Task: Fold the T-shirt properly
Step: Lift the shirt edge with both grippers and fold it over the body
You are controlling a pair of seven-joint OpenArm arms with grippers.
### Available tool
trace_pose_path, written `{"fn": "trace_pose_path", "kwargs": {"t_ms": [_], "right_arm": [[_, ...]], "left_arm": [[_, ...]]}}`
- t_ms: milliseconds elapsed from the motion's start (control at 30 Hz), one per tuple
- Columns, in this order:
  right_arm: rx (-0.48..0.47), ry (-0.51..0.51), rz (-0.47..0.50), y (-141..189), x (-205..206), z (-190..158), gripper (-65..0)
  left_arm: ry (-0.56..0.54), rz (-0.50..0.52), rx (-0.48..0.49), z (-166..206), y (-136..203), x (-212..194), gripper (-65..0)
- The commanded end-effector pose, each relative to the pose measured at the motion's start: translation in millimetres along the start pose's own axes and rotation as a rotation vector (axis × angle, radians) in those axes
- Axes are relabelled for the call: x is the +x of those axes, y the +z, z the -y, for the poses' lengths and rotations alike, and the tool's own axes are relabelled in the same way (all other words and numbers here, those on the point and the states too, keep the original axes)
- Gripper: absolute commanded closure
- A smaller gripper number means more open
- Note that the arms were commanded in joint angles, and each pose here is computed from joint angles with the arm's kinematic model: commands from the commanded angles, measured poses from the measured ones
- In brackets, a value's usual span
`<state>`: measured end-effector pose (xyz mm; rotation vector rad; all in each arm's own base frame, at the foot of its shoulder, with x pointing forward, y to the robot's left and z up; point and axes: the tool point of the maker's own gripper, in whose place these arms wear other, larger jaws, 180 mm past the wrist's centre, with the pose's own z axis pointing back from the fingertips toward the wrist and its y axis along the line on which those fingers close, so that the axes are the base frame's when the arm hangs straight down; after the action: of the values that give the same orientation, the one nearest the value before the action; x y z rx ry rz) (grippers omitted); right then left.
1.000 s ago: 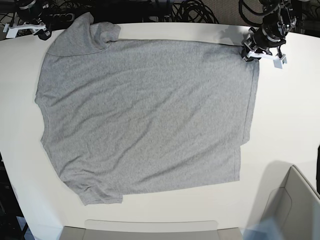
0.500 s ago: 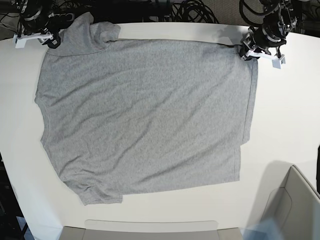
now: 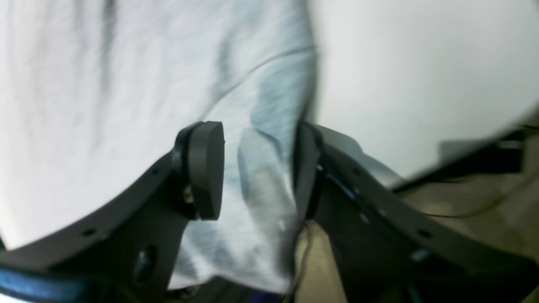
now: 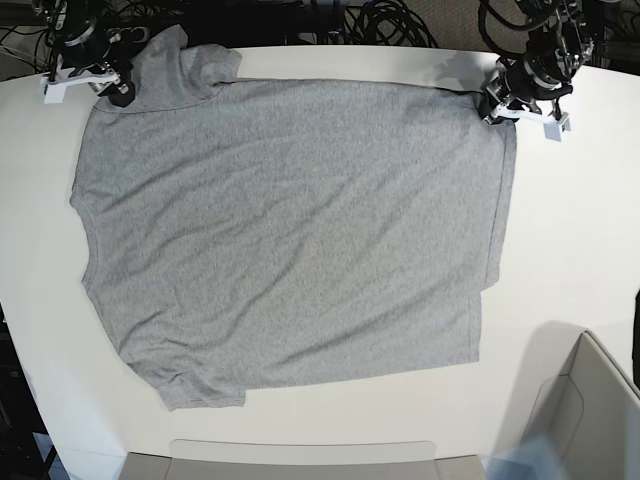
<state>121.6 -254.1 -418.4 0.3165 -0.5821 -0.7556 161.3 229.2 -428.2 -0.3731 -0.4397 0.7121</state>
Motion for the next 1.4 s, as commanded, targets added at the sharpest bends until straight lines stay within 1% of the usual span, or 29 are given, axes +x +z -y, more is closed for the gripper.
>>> {"fn": "trace_pose_path", "kwargs": {"t_ms": [0,67,133,233,367,500,533,600,633,700,733,767,867,933,1033,1167,1367], "right_arm": [[-0.035,-0.022,-0.124,1,-36,5,-26.9],[-0.011,-0.036,-0.14,4,-50,-6,-26.8],[0.023,-0.033,-0.136,7,-53,-21,-26.8],[0.046,-0.038,-0.124,11,-55,-32,-26.8],[0.052,-0.033,-0.107,8,-48,-35,-26.7],[0.036,-0.032,-0.108,5,-46,-28,-26.0],[0.037,-0.025,-0.105,3,-43,-28,-24.2],[0.015,0.007,-0.102,2,-39,-24,-17.6],[-0.001,0.025,-0.099,2,-38,-21,-12.7],[-0.021,0.047,-0.091,1,-36,-17,-5.0],[-0.027,0.057,-0.086,0,-35,-17,-1.9],[-0.038,0.068,-0.083,0,-34,-16,-0.3],[-0.059,0.087,-0.083,3,-35,-11,0.0],[-0.066,0.082,-0.077,8,-34,-7,0.0],[-0.074,0.09,-0.01,22,-15,-8,0.0],[-0.047,0.13,0.082,38,11,-18,0.0],[-0.05,0.136,0.165,46,37,-15,0.0]], "left_arm": [[-0.016,0.023,-0.018,6,3,9,0.0],[-0.018,0.026,-0.02,7,2,11,0.0],[-0.017,0.026,-0.021,8,2,11,0.0],[-0.017,0.027,-0.022,8,2,11,0.0],[-0.018,0.03,-0.025,9,2,13,0.0],[-0.018,0.03,-0.025,9,2,13,0.0],[-0.018,0.03,-0.025,9,2,13,0.0],[-0.018,0.03,-0.025,9,2,13,0.0],[-0.018,0.03,-0.025,9,2,13,0.0],[-0.018,0.03,-0.025,9,2,13,0.0],[-0.018,0.03,-0.025,9,2,13,0.0],[-0.018,0.03,-0.025,9,2,13,0.0],[-0.015,0.03,-0.027,10,2,12,0.0],[-0.014,0.029,-0.028,10,1,11,0.0],[-0.014,0.029,-0.03,11,2,11,0.0],[-0.011,-0.002,-0.03,10,3,6,0.0],[-0.073,0.055,-0.077,37,17,20,0.0]]}}
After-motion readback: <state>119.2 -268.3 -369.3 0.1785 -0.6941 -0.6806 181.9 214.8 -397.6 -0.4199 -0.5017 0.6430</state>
